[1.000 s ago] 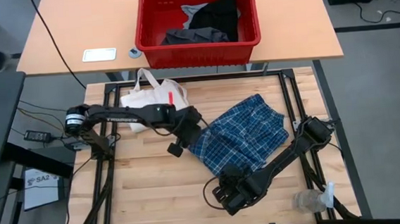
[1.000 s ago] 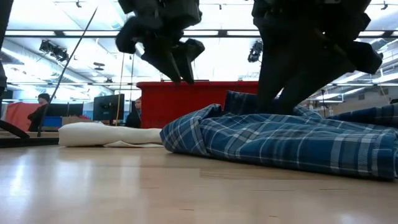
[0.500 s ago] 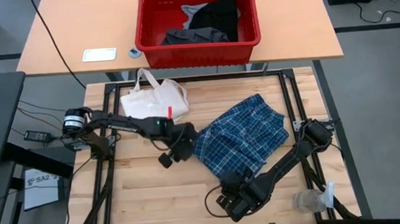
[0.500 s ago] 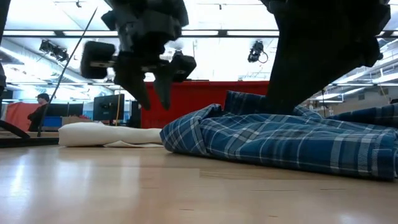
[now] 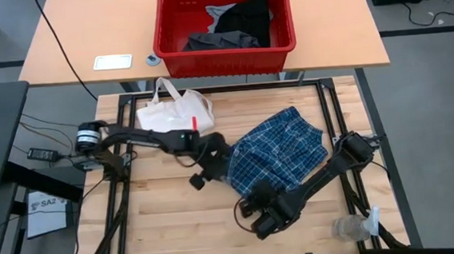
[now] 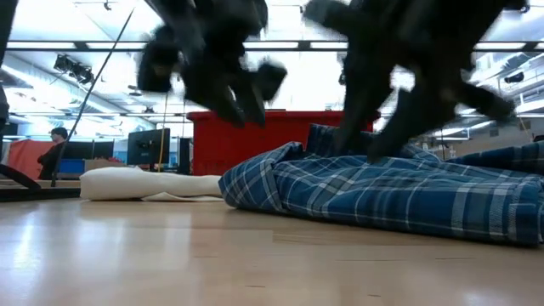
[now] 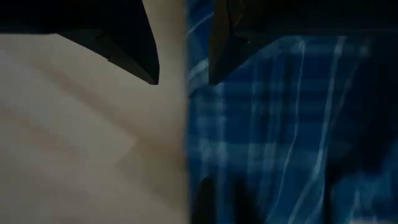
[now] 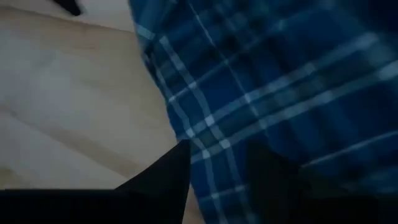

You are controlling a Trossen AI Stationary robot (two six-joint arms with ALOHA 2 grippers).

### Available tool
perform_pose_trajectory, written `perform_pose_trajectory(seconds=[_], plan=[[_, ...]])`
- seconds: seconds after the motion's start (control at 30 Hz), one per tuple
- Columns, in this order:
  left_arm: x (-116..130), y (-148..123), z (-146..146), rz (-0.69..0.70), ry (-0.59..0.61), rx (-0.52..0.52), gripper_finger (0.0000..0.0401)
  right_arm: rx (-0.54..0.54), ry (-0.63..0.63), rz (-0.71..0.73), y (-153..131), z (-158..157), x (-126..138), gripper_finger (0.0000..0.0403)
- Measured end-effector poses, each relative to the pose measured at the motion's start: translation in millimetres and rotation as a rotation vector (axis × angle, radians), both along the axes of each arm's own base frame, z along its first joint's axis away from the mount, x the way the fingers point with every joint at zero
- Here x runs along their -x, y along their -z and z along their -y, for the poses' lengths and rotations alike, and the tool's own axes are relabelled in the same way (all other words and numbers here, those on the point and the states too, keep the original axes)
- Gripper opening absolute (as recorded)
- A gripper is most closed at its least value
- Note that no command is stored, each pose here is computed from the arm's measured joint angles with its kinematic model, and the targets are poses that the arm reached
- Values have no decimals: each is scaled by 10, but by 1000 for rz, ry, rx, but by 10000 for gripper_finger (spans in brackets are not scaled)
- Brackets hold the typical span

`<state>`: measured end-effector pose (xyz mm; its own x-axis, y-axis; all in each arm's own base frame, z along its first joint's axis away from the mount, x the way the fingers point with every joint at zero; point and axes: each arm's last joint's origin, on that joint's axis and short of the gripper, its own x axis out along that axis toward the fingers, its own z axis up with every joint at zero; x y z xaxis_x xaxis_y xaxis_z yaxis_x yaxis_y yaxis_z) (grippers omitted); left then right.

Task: Fold laundry
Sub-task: Fold the blue pants

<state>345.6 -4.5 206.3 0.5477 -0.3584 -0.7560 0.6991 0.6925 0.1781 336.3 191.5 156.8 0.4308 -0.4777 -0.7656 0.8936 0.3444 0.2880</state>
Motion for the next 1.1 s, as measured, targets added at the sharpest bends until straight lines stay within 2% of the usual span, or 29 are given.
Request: perform_pose_trajectory(seconds=[0.13,0.33,0.4,0.53,0.63,0.83,0.97,1.1], plan=[[-61,219,-193,-47,-8,34,122,-79,48,120,178,38,-32,147],[-137,537,-258,-107,23,32,112,-158,140,171,362,57,58,126],[-151,632,-261,-139,11,45,112,-194,138,144,380,45,75,119],[-165,733,-220,-202,-34,104,112,-257,51,87,383,-40,87,112],[-150,737,-77,-255,-42,169,111,-334,-53,87,361,-162,66,109],[-82,669,421,-336,-17,208,111,-441,-243,83,304,-388,80,101],[12,536,760,-333,22,181,111,-423,-308,100,125,-548,108,99],[66,319,889,-251,1,140,112,-365,-387,68,-76,-673,126,99]])
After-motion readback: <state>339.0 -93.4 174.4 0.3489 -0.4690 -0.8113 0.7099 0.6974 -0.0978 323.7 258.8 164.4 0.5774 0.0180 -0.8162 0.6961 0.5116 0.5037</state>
